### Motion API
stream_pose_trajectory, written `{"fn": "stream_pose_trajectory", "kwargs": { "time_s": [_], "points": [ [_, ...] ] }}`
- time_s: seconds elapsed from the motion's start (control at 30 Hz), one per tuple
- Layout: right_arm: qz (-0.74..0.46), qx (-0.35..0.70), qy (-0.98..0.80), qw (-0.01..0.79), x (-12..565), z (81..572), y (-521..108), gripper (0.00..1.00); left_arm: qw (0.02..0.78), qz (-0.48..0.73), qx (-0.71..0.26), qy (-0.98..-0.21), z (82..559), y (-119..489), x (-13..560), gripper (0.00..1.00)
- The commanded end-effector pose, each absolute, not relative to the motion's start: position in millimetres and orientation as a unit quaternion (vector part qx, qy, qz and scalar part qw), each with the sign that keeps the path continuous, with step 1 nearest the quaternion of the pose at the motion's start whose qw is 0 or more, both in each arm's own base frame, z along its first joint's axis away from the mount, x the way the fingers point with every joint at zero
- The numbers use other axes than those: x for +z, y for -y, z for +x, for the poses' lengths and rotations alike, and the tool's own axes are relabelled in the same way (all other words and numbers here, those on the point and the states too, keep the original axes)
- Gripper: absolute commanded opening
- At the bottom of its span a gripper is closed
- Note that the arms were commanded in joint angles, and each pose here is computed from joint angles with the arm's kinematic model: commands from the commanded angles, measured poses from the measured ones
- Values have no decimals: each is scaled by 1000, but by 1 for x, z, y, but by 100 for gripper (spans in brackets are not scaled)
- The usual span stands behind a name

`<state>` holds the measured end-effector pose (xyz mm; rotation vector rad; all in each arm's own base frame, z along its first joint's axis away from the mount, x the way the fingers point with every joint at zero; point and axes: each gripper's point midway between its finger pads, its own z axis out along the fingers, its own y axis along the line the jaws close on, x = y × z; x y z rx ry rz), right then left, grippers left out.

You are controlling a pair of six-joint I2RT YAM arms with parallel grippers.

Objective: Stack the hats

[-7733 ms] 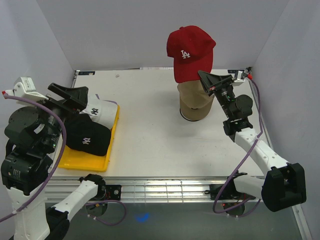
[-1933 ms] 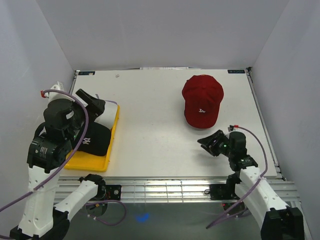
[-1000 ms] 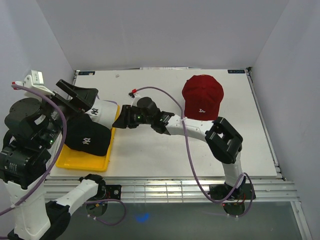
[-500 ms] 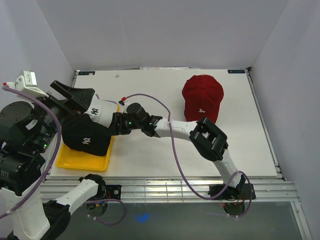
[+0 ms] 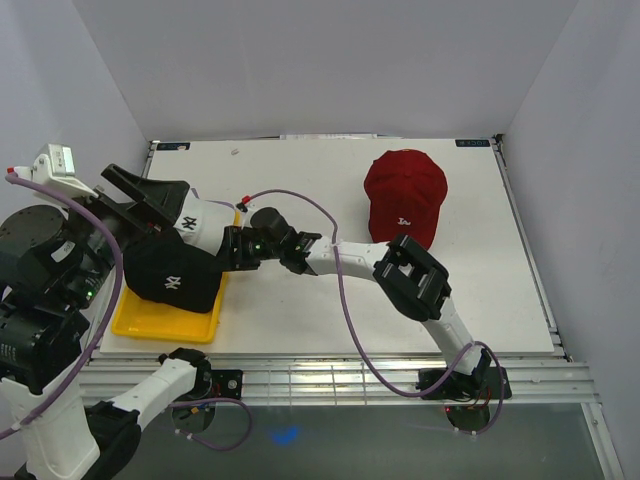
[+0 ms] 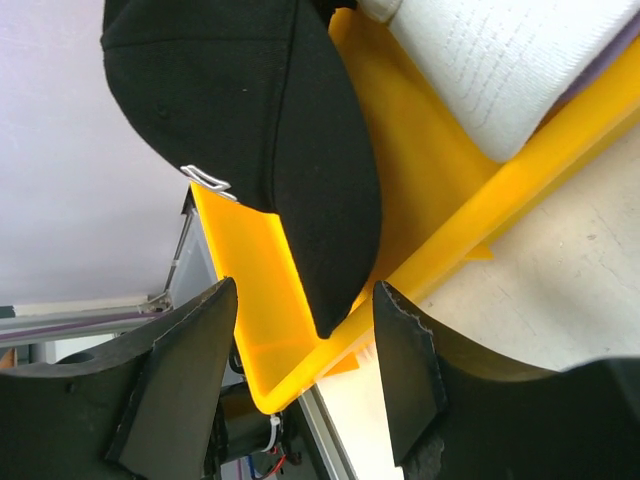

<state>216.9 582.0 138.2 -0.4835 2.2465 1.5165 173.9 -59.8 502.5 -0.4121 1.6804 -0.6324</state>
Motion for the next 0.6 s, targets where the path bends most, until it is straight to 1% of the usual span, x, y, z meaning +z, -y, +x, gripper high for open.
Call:
{"fn": "stream_pose_trajectory", "kwargs": {
  "time_s": [0.0,0.57],
  "points": [
    [-171,552,-789,208,153,221,-592,63,610,-174,-272,-724,168,58,506,89],
    [-170,570,-778,200,155,218,-597,62,609,-175,-265,-727,169,56,500,88]
  ]
}}
